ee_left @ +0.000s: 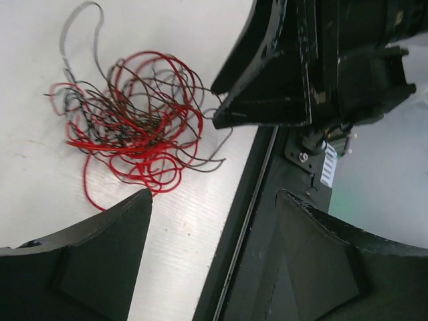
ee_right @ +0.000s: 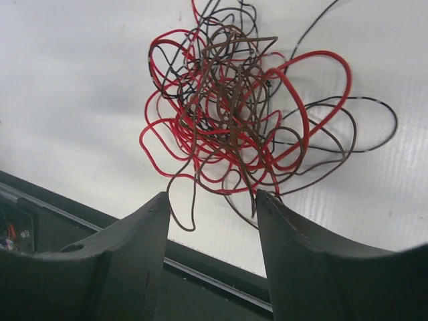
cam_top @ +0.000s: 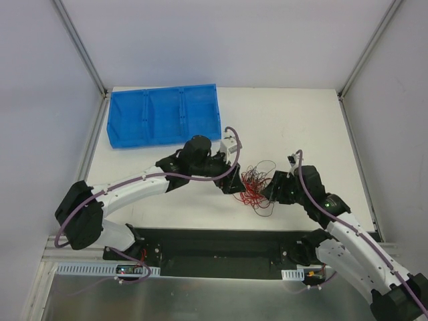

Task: Untangle the cables

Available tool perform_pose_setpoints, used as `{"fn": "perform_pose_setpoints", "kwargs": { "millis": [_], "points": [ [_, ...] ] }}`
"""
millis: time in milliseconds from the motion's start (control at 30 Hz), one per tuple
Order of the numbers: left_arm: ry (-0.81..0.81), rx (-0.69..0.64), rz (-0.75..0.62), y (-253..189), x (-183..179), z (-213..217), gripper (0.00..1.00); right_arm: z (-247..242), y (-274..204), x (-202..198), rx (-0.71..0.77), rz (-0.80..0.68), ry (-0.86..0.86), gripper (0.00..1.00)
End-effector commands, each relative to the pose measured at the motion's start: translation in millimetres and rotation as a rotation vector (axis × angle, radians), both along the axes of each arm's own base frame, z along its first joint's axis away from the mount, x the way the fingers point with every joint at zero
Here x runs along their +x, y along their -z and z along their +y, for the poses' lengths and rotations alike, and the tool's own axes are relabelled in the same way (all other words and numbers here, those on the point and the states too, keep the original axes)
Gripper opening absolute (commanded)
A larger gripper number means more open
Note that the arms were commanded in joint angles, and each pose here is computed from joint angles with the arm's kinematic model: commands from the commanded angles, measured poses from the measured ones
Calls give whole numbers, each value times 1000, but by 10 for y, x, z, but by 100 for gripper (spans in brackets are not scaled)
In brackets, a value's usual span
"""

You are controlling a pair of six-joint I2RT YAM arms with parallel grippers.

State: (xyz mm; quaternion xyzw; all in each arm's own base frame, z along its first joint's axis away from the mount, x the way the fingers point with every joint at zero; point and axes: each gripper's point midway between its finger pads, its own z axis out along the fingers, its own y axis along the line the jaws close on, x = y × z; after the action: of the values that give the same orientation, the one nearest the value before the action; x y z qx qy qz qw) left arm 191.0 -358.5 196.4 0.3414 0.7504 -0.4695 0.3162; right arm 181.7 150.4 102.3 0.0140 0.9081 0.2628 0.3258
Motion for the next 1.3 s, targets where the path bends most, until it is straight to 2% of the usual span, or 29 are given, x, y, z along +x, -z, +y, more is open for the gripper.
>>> {"fn": "perform_pose_setpoints", "kwargs": {
  "millis": [0, 133, 200, 267, 333, 400, 567, 667, 967, 1067, 1133, 1167, 1267],
  "points": [
    [100, 32, -1, -6, -161, -163, 72, -267, -24, -38, -120, 21, 73, 57],
    [110, 55, -17, -15, -167, -152, 71, -307, -157, 137, -79, -11, 147, 58],
    [99, 56, -45, -46, -142, -129, 71, -376, -255, 306, -75, -29, 215, 61],
    [86, 61, -66, -68, -115, -108, 71, -330, -374, 453, -8, -30, 241, 63],
    [71, 69, -78, -71, -87, -85, 72, -260, -483, 612, 66, -28, 267, 71],
    [60, 71, -86, -90, -74, -70, 72, -227, -512, 757, 107, -2, 328, 82],
    [45, 77, -137, -181, -47, -6, 73, -57, -396, 1053, 202, 140, 440, 82],
    [24, 80, -184, -246, -10, 48, 73, 71, -273, 1225, 299, 179, 531, 76],
    [30, 65, -194, -314, -20, 49, 74, 44, 71, 1649, 277, 175, 716, 62],
    [32, 59, -198, -344, -30, 54, 74, 62, 196, 1800, 277, 169, 742, 62],
    [25, 61, -206, -348, -20, 66, 74, 64, 223, 1894, 268, 150, 738, 52],
    [23, 61, -212, -354, -16, 71, 74, 60, 214, 1934, 263, 141, 732, 44],
    [13, 68, -220, -345, 9, 85, 74, 69, 50, 2014, 274, 107, 681, 7]
  ]
}}
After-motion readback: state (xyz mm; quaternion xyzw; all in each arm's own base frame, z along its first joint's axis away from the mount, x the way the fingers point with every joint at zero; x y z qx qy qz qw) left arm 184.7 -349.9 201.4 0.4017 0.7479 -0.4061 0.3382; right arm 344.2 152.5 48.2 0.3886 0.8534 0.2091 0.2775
